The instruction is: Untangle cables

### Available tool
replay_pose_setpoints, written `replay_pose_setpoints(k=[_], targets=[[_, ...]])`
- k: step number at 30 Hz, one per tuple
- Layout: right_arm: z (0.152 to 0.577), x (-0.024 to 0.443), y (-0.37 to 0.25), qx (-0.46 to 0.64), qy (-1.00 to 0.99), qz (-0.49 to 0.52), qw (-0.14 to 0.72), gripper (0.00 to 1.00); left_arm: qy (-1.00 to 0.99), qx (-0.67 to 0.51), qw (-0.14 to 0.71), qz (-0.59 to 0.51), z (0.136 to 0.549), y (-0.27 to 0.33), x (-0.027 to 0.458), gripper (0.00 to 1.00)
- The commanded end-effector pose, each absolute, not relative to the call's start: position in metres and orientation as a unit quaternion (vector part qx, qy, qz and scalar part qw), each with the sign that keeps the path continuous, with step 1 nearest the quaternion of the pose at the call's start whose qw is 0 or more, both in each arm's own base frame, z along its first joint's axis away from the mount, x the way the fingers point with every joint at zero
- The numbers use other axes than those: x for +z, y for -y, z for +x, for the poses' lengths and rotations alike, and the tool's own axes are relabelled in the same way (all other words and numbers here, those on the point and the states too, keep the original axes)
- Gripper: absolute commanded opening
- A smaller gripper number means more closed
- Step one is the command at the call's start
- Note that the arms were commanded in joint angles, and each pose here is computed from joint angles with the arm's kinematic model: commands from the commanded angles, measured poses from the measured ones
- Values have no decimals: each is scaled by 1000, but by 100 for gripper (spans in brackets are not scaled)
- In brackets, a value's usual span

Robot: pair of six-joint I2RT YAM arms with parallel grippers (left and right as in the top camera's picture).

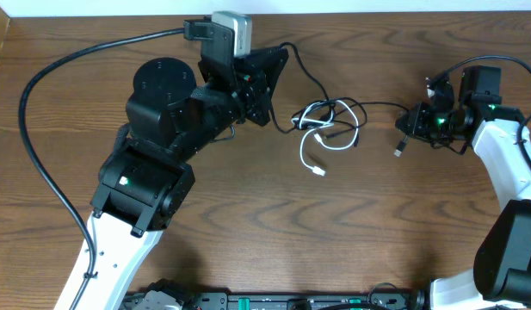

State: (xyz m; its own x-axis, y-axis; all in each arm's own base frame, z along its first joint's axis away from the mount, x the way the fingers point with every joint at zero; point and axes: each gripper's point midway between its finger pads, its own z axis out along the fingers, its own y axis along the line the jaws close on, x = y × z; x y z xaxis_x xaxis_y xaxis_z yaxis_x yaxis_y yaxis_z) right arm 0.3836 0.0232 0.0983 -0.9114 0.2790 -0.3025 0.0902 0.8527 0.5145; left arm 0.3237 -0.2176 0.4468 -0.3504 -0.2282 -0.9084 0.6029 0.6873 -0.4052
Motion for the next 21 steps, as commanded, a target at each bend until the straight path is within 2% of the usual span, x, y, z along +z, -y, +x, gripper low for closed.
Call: replay_pose_setpoints(k=[1,4,7,12,14,18,21], targets=[[379,90,-2,226,-948,138,174,11,-706,-403,573,101,319,212,477,7],[371,82,23,184,-951,195,157,7,-688,-408,591,103,315,210,490,7],[365,80,30,180,-950,207,147,8,-679,-411,599,105,312,209,498,8],[366,85,18,215,-950,168,153,54,-682,-413,593,108,312,211,495,7],[370,95,1,264,-942,122,167,63,-684,-420,586,117,311,215,492,8],[373,109,-16,289,-936,75,186,72,-690,-423,574,123,315,221,484,8],[372,121,-25,287,-935,48,203,87,-696,-421,569,122,319,223,479,8]])
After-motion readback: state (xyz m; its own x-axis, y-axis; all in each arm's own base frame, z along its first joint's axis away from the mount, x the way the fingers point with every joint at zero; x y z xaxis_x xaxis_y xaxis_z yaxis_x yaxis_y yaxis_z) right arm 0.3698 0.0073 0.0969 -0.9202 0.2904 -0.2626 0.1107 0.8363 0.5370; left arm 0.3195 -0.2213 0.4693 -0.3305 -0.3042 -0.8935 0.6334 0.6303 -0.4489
